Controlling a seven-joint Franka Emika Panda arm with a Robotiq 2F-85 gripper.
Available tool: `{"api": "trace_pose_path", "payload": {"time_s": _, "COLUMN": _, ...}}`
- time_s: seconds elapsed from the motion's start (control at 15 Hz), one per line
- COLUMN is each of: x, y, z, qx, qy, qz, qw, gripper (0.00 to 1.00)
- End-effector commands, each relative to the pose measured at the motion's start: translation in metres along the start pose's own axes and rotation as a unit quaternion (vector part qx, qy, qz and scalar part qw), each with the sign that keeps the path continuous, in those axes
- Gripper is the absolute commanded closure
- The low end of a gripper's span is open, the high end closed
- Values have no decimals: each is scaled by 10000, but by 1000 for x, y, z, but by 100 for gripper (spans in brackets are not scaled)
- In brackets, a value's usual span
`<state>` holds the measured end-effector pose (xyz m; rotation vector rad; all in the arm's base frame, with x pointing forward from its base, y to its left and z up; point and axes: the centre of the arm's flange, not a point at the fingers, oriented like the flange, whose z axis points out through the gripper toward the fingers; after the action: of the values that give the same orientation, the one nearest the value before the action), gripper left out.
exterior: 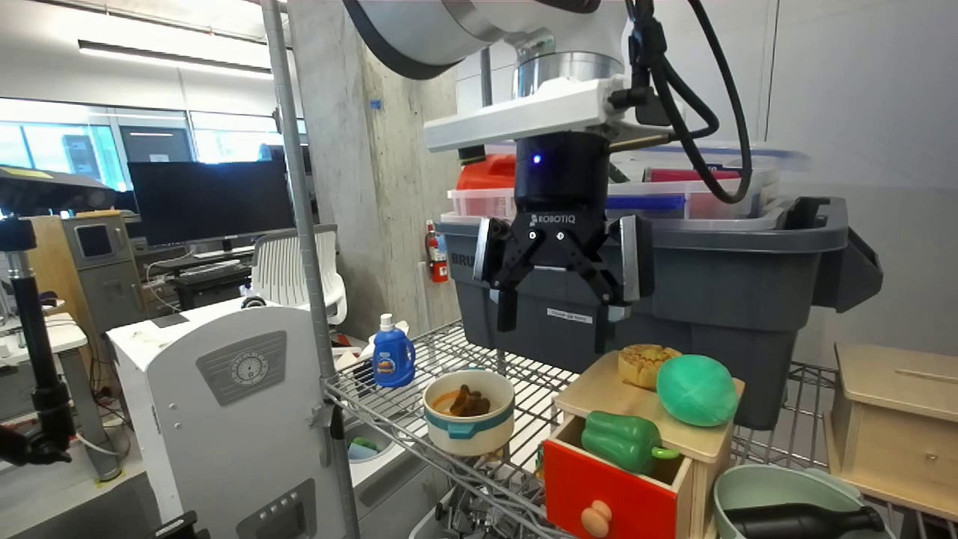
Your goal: Pick up the green pepper plush toy and put it in the boy to the left, pick up the light green object and put it in the bowl to the right
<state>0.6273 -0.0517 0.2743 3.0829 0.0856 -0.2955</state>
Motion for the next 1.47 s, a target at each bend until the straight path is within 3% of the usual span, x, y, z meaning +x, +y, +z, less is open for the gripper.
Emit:
{"api": "trace_pose_path", "payload": {"time_s": 0.0, "x": -5, "y": 9, "z": -15, "qx": -53, "qy": 118, "qz": 55, "qw": 9999, "gripper": 0}}
{"api": "trace_pose_path", "payload": {"time_s": 0.8, "x": 19, "y": 42, "z": -68, "qx": -103, "qy": 506, "qz": 275, "qw": 9983, "gripper": 0}}
{"api": "trace_pose_path", "payload": {"time_s": 1.4, "x": 45, "y": 66, "z": -59, "qx": -163, "qy": 762, "qz": 187, "qw": 9968, "gripper": 0}}
